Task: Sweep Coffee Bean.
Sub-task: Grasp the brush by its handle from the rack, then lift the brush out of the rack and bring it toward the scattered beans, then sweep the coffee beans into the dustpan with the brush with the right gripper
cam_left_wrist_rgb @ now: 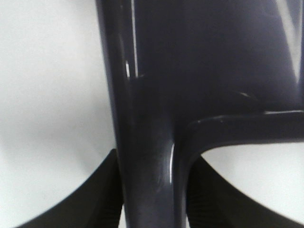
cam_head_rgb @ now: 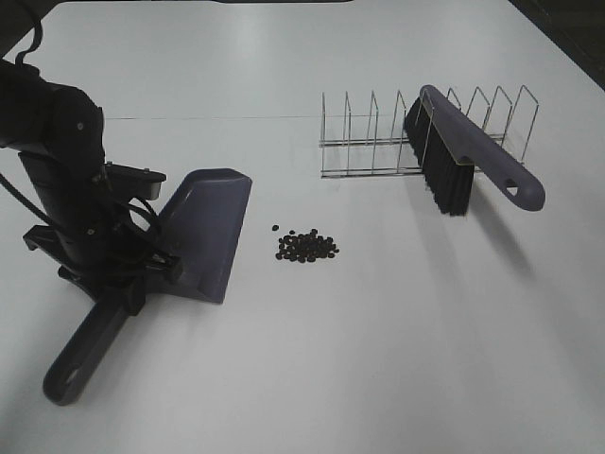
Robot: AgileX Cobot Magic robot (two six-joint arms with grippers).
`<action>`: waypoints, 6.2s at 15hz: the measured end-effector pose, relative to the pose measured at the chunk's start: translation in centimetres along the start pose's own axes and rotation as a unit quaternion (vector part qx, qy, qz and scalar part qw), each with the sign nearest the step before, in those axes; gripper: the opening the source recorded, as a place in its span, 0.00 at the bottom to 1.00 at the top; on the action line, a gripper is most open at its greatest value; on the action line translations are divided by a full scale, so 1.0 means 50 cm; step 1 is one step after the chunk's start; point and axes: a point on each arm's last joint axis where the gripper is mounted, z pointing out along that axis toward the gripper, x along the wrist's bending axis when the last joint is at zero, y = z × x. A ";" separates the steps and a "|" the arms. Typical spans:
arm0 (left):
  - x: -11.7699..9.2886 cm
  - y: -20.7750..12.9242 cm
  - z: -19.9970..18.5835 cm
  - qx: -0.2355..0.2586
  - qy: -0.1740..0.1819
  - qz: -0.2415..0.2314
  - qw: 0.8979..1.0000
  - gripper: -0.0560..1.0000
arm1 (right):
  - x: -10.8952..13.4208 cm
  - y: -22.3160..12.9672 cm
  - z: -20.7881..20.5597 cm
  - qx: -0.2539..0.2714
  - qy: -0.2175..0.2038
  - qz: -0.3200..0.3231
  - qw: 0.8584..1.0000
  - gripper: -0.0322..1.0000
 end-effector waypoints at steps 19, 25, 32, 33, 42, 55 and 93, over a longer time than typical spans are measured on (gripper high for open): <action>0.000 0.000 0.000 0.000 0.001 0.002 1.000 0.36 | -0.036 0.433 0.396 0.087 -0.031 -0.083 0.992 0.78; 0.000 0.000 0.000 0.000 0.001 0.002 1.000 0.36 | -0.053 0.423 0.513 0.137 -0.027 -0.091 0.986 0.78; -0.002 0.000 0.000 0.000 -0.005 -0.002 1.000 0.36 | -0.062 0.410 0.588 0.150 -0.019 -0.093 0.984 0.75; -0.002 0.000 0.000 0.000 -0.006 -0.004 1.000 0.36 | -0.062 0.410 0.588 0.148 -0.019 -0.093 0.984 0.72; -0.001 0.000 0.000 -0.001 -0.004 0.022 1.000 0.36 | -0.074 0.410 0.587 0.149 -0.040 -0.054 0.987 0.39; 0.007 0.001 0.000 -0.002 0.022 0.050 0.998 0.36 | -0.037 0.445 0.332 0.051 -0.049 -0.062 0.996 0.37; -0.092 0.023 0.029 0.059 0.082 0.154 0.983 0.36 | 0.259 0.126 0.621 0.115 0.079 -0.017 0.990 0.37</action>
